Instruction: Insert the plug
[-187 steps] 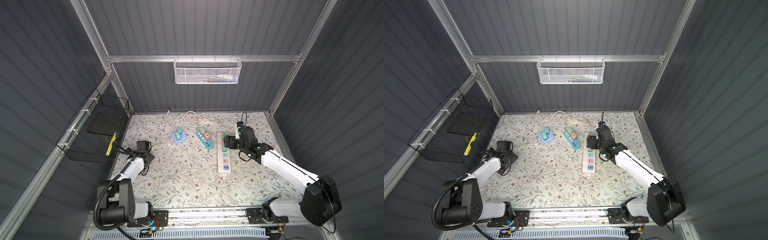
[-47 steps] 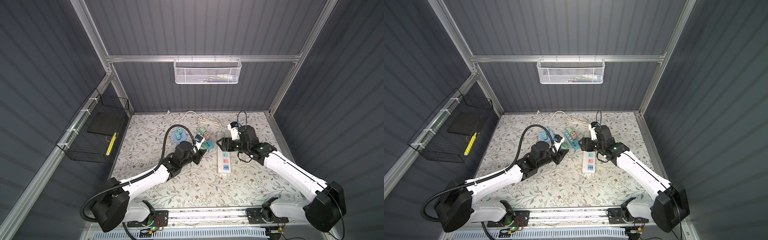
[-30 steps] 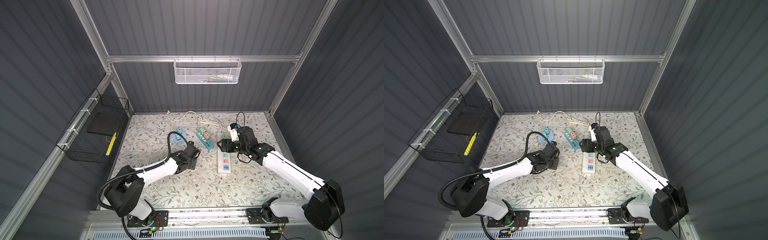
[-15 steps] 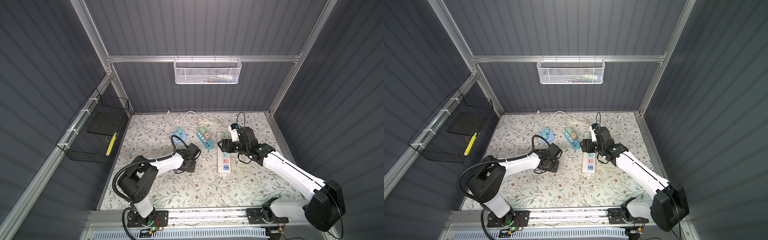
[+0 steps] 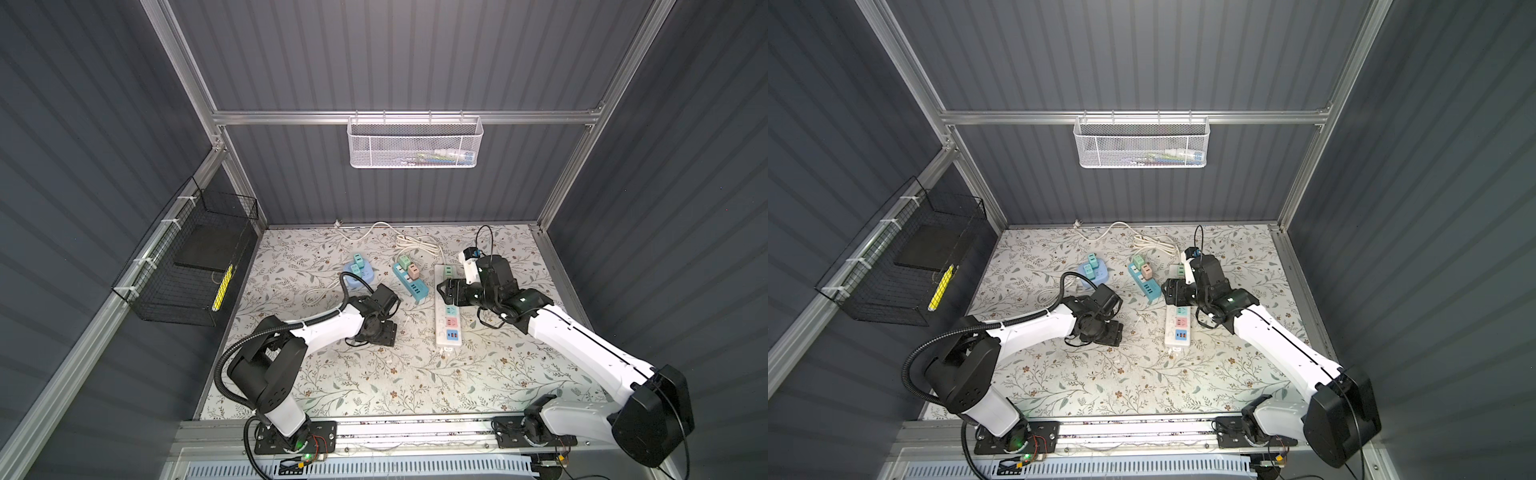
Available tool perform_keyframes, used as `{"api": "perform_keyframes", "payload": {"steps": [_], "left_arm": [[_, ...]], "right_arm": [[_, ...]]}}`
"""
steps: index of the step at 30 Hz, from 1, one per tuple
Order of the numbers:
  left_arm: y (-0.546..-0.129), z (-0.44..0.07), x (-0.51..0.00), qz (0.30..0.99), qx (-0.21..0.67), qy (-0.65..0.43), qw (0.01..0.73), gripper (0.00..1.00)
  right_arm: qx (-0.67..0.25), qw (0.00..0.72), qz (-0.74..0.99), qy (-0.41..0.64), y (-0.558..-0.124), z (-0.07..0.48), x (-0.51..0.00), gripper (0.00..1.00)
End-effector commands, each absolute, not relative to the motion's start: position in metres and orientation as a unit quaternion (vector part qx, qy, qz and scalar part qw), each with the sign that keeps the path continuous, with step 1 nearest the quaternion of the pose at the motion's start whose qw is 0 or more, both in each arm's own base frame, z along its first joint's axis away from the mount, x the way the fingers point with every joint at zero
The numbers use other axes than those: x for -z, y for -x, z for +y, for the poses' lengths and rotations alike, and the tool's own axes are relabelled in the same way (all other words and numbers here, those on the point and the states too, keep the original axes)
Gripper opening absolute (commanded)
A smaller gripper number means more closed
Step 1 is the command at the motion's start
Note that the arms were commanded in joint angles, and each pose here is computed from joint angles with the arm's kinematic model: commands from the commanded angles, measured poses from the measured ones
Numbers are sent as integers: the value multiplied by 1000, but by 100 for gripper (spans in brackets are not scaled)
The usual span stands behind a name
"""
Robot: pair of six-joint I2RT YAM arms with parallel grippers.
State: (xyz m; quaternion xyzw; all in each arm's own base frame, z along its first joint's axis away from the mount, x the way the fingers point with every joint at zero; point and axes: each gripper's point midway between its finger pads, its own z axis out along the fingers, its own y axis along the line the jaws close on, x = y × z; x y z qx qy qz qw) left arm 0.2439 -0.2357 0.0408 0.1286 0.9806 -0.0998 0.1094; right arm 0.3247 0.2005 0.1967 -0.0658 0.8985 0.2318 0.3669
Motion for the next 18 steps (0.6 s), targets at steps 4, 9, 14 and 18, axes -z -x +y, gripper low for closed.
{"api": "perform_keyframes", "payload": {"steps": [4, 9, 14, 18], "left_arm": [[-237, -262, -54, 975, 155, -120, 103, 72], [-248, -284, -55, 970, 181, -122, 110, 70], [-267, -304, -59, 964, 188, -128, 134, 69], [-284, -307, -48, 965, 161, -142, 148, 69]], "right_arm": [[-220, 374, 899, 66, -327, 195, -194, 80], [-218, 372, 900, 63, -328, 192, -193, 80], [-216, 375, 900, 59, -328, 188, -195, 80], [-214, 377, 899, 57, -328, 185, -197, 80]]}}
